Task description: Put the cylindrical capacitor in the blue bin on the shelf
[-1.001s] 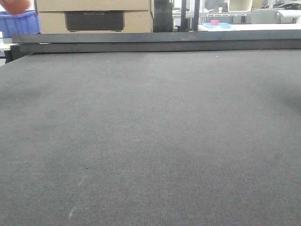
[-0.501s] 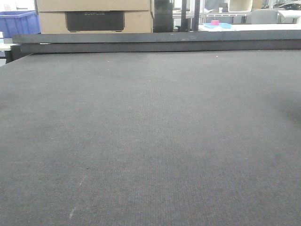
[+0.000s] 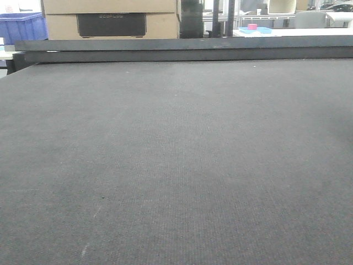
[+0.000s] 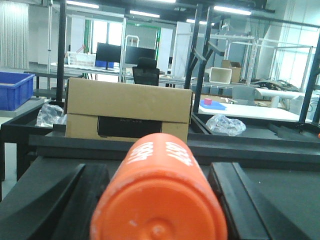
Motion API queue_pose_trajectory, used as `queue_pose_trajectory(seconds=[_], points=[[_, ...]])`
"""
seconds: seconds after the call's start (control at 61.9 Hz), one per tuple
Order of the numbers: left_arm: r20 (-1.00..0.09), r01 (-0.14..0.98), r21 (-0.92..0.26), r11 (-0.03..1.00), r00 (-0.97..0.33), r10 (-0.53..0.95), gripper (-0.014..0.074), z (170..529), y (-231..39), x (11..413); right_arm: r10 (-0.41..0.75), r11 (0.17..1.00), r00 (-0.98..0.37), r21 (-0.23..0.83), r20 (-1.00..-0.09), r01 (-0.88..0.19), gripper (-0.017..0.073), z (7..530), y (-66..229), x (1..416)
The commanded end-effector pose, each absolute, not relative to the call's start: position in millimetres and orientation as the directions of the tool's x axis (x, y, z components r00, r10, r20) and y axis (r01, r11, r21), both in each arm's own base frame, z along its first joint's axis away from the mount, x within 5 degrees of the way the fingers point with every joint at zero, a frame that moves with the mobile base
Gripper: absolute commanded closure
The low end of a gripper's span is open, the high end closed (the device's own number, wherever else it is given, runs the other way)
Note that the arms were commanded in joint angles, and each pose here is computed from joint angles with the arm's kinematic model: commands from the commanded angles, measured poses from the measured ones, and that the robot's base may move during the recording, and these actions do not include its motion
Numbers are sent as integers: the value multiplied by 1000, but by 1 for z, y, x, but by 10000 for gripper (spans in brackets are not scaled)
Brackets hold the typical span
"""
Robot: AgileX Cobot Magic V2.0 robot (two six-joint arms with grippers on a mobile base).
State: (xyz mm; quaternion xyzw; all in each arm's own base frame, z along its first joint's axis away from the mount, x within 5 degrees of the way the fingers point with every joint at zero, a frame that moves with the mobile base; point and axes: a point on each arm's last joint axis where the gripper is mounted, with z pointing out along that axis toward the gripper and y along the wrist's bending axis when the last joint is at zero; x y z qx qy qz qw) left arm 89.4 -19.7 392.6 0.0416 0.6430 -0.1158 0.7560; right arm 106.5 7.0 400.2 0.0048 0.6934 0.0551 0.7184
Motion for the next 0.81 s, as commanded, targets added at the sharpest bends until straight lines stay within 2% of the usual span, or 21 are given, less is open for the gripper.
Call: queue_pose_trajectory(seconds=[0.0,0.791], points=[[-976,237,-95,967,171,-137,704,395,-20,87,76,995,85,70,-993,-73,724,405,6,97],[-976,237,-95,967,171,-137,704,395,-20,87,77,995,101,70,-992,-74,724,407,6,93]])
